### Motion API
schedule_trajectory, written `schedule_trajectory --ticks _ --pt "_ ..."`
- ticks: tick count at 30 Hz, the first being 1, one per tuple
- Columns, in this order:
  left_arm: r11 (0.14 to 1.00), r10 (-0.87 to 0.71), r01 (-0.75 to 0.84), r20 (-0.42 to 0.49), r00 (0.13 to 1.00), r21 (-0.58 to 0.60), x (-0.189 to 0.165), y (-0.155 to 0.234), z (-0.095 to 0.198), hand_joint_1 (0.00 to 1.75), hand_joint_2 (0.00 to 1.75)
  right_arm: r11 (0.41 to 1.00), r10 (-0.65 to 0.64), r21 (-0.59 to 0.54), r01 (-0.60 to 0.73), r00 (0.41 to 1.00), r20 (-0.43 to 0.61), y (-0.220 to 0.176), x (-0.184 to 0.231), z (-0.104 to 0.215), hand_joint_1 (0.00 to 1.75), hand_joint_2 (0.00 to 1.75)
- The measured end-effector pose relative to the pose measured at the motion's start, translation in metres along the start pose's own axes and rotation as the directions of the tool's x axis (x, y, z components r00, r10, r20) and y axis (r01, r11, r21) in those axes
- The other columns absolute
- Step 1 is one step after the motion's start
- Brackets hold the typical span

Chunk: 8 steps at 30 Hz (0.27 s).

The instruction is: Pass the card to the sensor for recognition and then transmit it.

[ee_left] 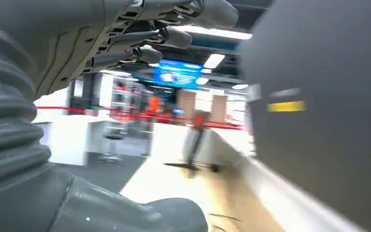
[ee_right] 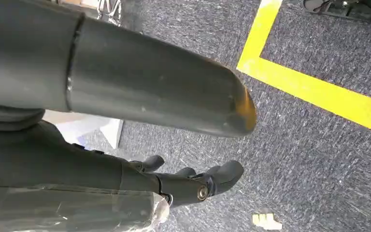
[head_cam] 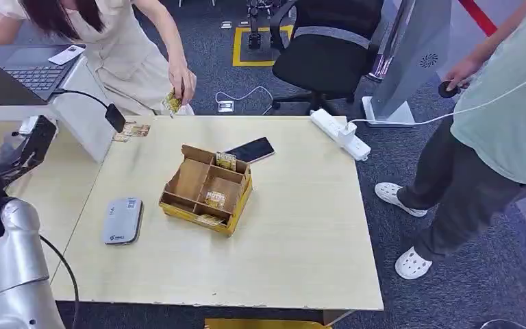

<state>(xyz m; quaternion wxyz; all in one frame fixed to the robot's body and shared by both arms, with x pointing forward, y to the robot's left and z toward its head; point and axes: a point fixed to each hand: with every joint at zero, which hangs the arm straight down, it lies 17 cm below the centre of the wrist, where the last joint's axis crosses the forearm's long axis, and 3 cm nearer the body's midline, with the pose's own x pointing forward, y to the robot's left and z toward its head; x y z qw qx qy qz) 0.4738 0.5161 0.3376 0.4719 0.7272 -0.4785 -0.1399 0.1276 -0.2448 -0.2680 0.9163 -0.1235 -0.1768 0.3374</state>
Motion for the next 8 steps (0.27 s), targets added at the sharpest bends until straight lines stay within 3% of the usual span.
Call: schedule_trajectory --ticks 8 --pt "0.999 -0.035 0.036 -0.143 0.989 0.001 -0.079 -0.007 -0.001 0.0 1.75 0.999 -0.034 -0.003 0.034 0.999 -0.006 0.0 -0.003 0.0 0.0 0.0"
